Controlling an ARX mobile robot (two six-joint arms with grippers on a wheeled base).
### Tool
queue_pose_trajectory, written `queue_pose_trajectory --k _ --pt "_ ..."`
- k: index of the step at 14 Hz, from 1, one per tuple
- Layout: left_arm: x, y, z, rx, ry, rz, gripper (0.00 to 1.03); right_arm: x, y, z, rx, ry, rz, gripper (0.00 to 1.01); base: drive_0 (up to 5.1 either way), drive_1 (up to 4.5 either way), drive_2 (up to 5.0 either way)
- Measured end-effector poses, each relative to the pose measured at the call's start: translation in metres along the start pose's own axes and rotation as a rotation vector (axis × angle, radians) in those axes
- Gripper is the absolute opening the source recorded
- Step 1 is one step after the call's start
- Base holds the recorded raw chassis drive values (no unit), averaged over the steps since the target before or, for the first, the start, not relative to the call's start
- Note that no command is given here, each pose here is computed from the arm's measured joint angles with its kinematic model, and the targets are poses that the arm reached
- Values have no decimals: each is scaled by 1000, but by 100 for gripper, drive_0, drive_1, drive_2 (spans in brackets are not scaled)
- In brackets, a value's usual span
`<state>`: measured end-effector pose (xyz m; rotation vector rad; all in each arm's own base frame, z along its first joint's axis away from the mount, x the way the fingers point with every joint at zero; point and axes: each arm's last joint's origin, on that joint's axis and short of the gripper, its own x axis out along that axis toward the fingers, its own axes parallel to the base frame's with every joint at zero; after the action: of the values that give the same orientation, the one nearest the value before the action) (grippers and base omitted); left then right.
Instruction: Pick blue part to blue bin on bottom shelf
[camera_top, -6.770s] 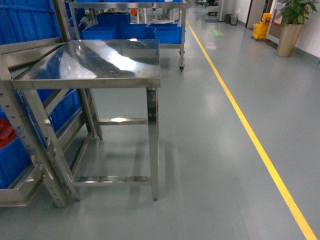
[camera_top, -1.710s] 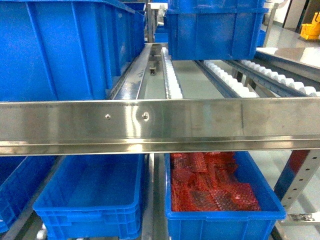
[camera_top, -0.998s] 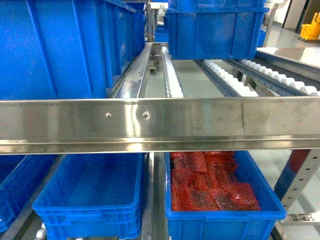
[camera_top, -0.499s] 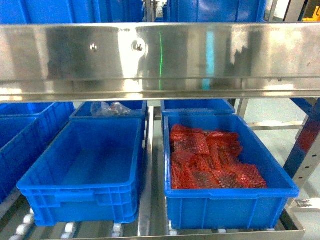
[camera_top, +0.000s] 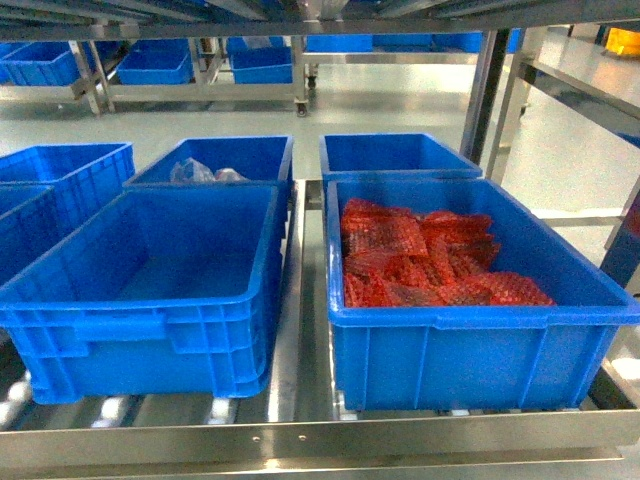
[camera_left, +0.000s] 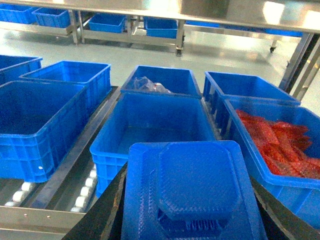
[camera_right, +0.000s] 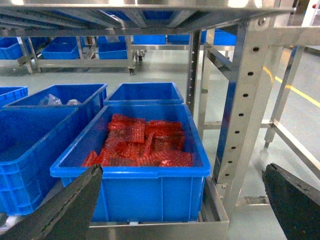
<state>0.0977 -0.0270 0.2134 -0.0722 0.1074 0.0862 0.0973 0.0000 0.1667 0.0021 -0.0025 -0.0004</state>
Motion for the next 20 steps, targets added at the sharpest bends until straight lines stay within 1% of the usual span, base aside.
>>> queue_pose_trajectory --k 20 --pt "0 0 -1 0 3 0 43 0 0 0 0 2 0 98 0 0 0"
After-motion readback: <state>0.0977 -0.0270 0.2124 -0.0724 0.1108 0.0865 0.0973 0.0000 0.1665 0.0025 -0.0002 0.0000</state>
